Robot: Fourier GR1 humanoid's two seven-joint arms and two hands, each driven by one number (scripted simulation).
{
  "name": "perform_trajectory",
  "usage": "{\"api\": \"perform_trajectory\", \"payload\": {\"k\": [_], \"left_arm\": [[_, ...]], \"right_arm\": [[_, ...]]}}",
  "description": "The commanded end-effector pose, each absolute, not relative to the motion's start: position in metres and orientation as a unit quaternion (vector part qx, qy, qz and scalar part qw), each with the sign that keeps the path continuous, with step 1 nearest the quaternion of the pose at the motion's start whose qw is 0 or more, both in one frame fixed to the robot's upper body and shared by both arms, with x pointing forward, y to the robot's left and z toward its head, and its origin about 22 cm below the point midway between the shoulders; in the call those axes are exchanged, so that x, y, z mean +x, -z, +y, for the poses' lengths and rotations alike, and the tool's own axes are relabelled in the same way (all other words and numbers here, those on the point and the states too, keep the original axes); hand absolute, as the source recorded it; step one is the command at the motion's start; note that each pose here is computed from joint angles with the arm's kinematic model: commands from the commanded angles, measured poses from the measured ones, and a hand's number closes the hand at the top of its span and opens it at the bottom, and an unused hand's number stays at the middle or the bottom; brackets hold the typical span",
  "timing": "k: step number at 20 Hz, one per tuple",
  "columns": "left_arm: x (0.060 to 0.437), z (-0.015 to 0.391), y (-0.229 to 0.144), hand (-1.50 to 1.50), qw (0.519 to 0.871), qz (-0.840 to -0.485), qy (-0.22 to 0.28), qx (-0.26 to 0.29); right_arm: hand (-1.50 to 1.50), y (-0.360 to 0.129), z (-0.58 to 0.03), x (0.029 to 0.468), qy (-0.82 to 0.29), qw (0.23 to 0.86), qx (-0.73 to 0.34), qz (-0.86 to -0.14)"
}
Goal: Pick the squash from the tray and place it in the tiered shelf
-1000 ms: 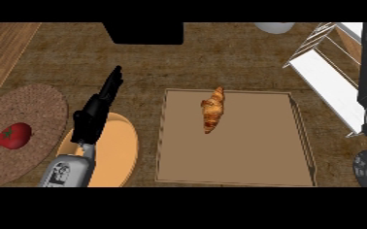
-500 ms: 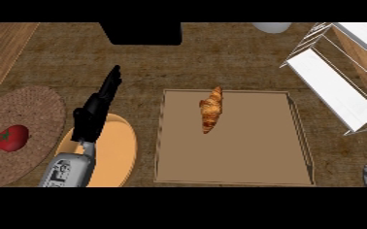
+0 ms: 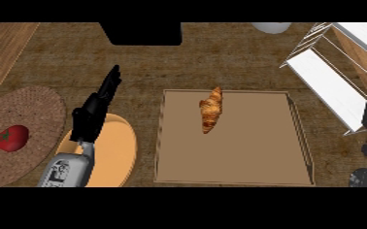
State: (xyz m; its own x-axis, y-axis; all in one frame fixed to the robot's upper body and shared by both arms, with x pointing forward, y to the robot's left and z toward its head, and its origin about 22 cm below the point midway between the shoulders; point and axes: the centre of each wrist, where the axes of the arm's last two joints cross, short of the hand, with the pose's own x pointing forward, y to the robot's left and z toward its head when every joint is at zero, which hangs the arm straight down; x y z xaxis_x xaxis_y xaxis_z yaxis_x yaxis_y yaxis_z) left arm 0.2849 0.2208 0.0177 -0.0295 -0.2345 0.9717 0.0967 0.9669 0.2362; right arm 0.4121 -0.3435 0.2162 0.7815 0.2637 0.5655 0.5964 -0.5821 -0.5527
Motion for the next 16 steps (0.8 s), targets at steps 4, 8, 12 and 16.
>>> {"api": "perform_trajectory", "payload": {"k": [4, 8, 12, 16], "left_arm": [[0.277, 0.227, -0.017, 0.0, 0.692, -0.711, 0.117, 0.045], [0.276, 0.212, -0.01, 0.0, 0.7, -0.703, 0.113, 0.045], [0.286, 0.225, -0.006, 0.0, 0.697, -0.706, 0.115, 0.05], [0.293, 0.228, -0.014, 0.0, 0.698, -0.705, 0.117, 0.046]], "right_arm": [[-1.5, -0.24, -0.33, 0.402, 0.331, 0.375, -0.812, -0.302], [-1.5, -0.248, -0.311, 0.401, 0.328, 0.387, -0.794, -0.334], [-1.5, -0.285, -0.327, 0.392, 0.345, 0.373, -0.783, -0.359], [-1.5, -0.297, -0.307, 0.379, 0.411, 0.307, -0.765, -0.39]]}}
